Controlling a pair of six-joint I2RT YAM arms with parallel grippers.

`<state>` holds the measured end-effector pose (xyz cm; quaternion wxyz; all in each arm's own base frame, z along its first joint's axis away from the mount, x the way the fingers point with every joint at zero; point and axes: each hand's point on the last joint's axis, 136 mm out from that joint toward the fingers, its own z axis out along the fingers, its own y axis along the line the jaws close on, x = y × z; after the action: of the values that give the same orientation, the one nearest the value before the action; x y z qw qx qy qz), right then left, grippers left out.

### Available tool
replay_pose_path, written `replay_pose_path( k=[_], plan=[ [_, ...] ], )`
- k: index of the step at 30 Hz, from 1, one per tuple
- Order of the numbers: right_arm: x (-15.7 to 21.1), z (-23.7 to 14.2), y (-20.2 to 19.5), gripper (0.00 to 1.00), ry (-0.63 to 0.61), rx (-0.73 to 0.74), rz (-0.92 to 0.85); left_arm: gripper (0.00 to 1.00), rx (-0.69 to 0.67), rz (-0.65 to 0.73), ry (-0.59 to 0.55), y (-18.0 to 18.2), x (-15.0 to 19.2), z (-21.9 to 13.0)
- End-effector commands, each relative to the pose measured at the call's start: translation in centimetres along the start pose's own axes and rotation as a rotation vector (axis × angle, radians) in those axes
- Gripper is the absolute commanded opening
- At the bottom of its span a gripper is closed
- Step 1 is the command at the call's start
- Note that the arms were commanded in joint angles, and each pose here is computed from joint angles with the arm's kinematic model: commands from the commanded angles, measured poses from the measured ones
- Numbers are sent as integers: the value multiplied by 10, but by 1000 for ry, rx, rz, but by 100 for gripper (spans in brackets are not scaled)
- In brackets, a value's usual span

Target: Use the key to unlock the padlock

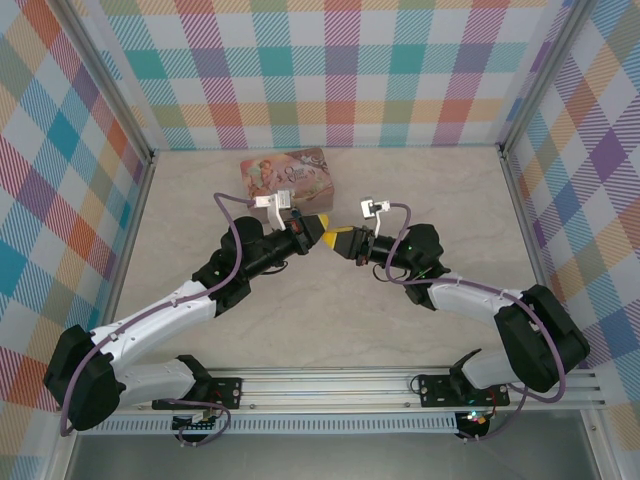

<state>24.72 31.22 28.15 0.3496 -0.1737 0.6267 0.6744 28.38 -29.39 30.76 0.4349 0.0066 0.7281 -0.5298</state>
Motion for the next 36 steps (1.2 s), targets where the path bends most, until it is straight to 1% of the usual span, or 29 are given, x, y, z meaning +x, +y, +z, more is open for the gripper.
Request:
replay_pose_path(
  k=[1,11,13,19,20,22,25,28,30,33,34,36],
  plan=[
    [8,0,-2,17,13,-7,10,0,31,1,-34,-8,-6,-3],
    [1,1,2,14,-8,-9,-1,0,35,0,-22,-8,-3,-2],
    [-1,1,2,12,-13,-7,-2,0,38,-1,-18,-8,-2,-2],
    [-1,0,-4,1,-17,33,-3,0,27,14,-8,-4,2,-4],
    [0,-1,-6,0,-14,48,-5,3,20,20,-9,-4,1,-5],
    [2,-4,-11,0,-9,86,-15,24,-2,42,-14,-2,-1,-8],
    [10,-11,-22,0,25,178,-27,47,-52,96,-23,-1,-8,-16],
    [23,-25,-46,0,82,348,-18,70,-128,157,-27,4,-17,-25],
    [33,-41,-64,0,117,487,-16,82,-196,192,-21,11,-24,-28],
    [46,-72,-89,0,167,702,-19,97,-325,239,21,30,-34,-28],
    [51,-84,-96,0,189,771,-20,100,-369,250,43,38,-37,-25],
    [59,-102,-104,0,226,865,-27,100,-447,269,96,56,-42,-16]
  ],
)
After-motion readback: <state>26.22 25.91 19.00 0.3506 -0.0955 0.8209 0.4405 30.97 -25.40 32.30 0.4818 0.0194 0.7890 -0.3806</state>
